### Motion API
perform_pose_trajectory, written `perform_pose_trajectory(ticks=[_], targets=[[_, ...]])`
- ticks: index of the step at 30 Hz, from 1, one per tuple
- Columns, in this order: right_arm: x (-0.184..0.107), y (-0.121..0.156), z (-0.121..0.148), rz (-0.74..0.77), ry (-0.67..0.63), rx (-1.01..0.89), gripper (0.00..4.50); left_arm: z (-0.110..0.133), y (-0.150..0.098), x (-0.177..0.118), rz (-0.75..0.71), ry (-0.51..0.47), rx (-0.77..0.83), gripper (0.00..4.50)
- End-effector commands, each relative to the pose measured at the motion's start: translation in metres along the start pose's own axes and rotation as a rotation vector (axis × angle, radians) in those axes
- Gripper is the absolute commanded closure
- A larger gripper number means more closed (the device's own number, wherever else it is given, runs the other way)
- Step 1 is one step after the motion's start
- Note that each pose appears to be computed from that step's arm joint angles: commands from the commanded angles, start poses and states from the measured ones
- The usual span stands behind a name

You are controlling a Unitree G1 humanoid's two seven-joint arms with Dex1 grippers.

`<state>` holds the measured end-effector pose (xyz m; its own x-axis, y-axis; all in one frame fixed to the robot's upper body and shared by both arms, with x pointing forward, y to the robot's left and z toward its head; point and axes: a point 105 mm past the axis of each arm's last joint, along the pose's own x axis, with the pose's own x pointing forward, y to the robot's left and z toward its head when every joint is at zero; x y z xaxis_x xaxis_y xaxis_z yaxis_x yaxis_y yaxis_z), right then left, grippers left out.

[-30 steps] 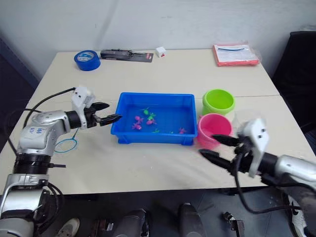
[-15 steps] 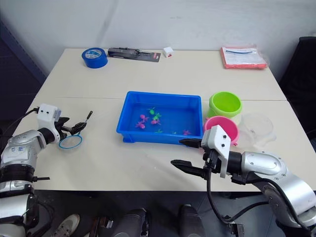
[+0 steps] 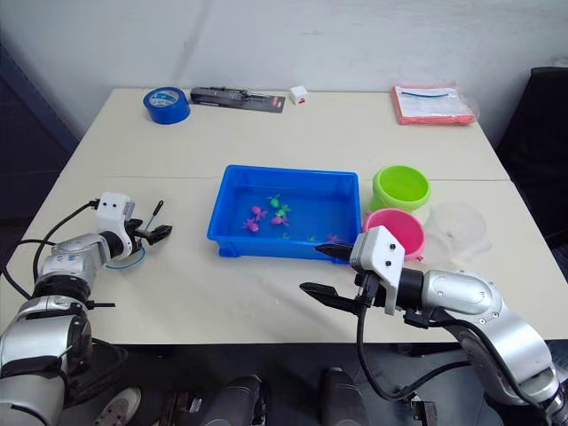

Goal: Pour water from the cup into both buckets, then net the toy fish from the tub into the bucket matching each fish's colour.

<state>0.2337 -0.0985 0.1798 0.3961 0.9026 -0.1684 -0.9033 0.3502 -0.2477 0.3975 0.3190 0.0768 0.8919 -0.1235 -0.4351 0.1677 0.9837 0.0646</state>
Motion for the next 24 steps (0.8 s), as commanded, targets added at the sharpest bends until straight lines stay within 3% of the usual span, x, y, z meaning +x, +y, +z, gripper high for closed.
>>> perform_pose_trajectory(ticks=[1,4,12,18,20,24], targets=[[0.001,-0.002,0.007,-0.008,-0.019,-0.024,0.06,-0.017,0.007,-0.003,0.037,0.059,-0.012,0.00],[0.000,-0.004,0.007,-0.014,-0.016,-0.025,0.00,-0.019,0.008,-0.004,0.034,0.061,-0.014,0.79],[-0.001,-0.006,0.008,-0.023,-0.018,-0.024,0.00,-0.020,0.008,-0.004,0.027,0.052,-0.020,4.36],[-0.003,-0.009,0.007,-0.038,-0.014,-0.027,0.00,-0.018,0.015,-0.007,0.058,0.035,-0.014,4.44],[-0.003,-0.010,0.007,-0.043,-0.018,-0.025,0.00,-0.006,0.020,-0.009,0.078,-0.011,0.007,4.44],[-0.005,-0.011,0.006,-0.042,-0.021,0.001,0.00,0.072,0.036,-0.034,0.088,-0.320,0.022,4.44]])
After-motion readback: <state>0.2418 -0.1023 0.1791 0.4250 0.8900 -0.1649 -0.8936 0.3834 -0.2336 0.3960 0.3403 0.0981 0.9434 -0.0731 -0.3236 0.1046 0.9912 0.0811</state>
